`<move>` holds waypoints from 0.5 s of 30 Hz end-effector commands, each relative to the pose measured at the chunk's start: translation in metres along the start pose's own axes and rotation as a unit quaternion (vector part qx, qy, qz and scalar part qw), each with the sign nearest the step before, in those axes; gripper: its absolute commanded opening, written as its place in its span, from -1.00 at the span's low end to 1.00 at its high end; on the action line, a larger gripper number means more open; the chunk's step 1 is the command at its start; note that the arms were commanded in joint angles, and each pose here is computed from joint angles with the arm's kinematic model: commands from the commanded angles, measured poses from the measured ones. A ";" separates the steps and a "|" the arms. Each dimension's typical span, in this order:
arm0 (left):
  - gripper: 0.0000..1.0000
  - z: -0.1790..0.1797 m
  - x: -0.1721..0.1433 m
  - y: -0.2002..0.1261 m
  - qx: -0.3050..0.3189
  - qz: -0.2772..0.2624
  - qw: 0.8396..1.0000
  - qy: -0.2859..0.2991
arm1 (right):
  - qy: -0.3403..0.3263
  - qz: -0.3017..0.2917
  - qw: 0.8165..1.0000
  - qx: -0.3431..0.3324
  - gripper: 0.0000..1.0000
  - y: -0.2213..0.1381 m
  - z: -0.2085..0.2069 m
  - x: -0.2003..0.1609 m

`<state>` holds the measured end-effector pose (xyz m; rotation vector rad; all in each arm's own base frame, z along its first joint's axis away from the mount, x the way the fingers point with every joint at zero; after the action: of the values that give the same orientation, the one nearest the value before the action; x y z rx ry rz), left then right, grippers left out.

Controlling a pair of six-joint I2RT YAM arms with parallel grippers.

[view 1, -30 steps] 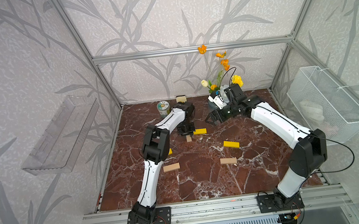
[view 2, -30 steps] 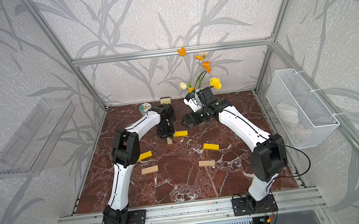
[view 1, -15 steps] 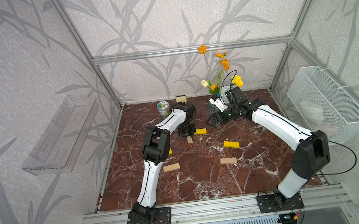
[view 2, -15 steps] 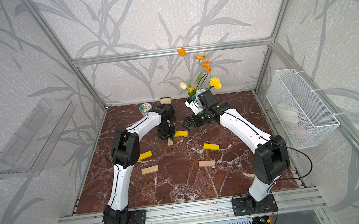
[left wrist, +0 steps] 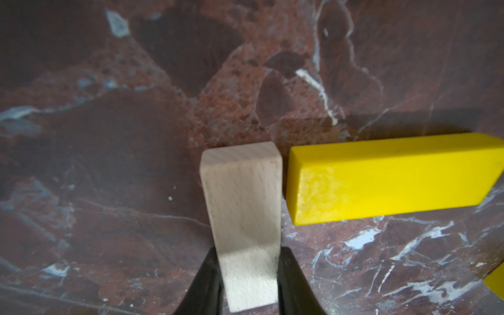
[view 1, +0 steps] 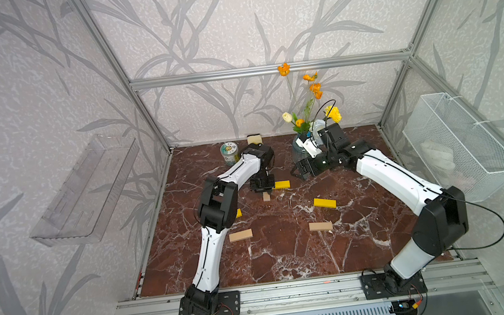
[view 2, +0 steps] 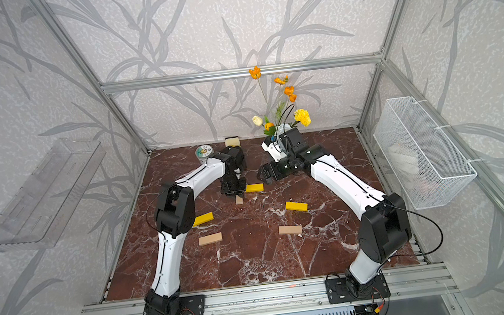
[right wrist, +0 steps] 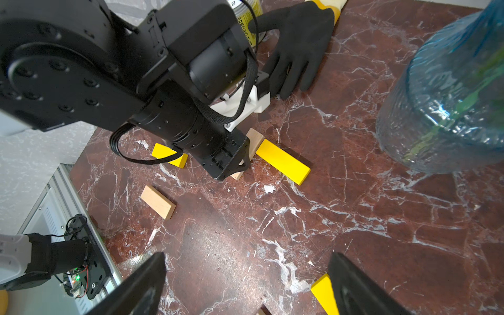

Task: Assemble the number 6 with building blocks
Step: Assemble the building block at the center of the board.

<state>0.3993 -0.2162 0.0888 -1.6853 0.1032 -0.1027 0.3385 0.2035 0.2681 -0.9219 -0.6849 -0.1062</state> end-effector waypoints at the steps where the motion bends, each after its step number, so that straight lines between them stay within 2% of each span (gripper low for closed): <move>1: -0.54 0.007 -0.027 0.056 0.026 0.085 0.996 0.014 | -0.002 -0.026 1.000 -0.004 0.87 -0.015 0.006 0.003; 8: -0.51 0.006 -0.027 0.056 0.020 0.083 0.996 0.014 | 0.005 -0.030 1.000 -0.006 0.87 -0.016 0.006 0.000; 10: -0.43 0.006 -0.028 0.056 0.022 0.084 0.996 0.015 | 0.005 -0.033 0.999 -0.006 0.87 -0.017 0.006 0.000; 11: -0.29 0.007 -0.029 0.057 0.025 0.086 0.996 0.016 | 0.006 -0.033 0.999 -0.007 0.87 -0.017 0.006 -0.001; 13: 0.19 0.009 -0.030 0.057 0.029 0.085 0.996 0.019 | 0.006 -0.035 0.999 -0.011 0.87 -0.018 0.006 -0.002; 15: 0.44 0.011 -0.031 0.056 0.036 0.085 0.996 0.021 | 0.005 -0.036 0.999 -0.014 0.90 -0.019 0.005 -0.003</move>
<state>0.3959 -0.2236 0.0881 -1.7197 0.1282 -0.1438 0.3312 0.1976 0.2701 -0.9283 -0.6765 -0.1491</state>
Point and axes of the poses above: each gripper's point midway between its finger pads, its own y axis out along the fingers, its own z axis along the line the jaws close on, x = y × z, the point moved 7 cm from there along -y, back along the fingers, and after that the axes turned 4 degrees about y, right-handed, at the moved point
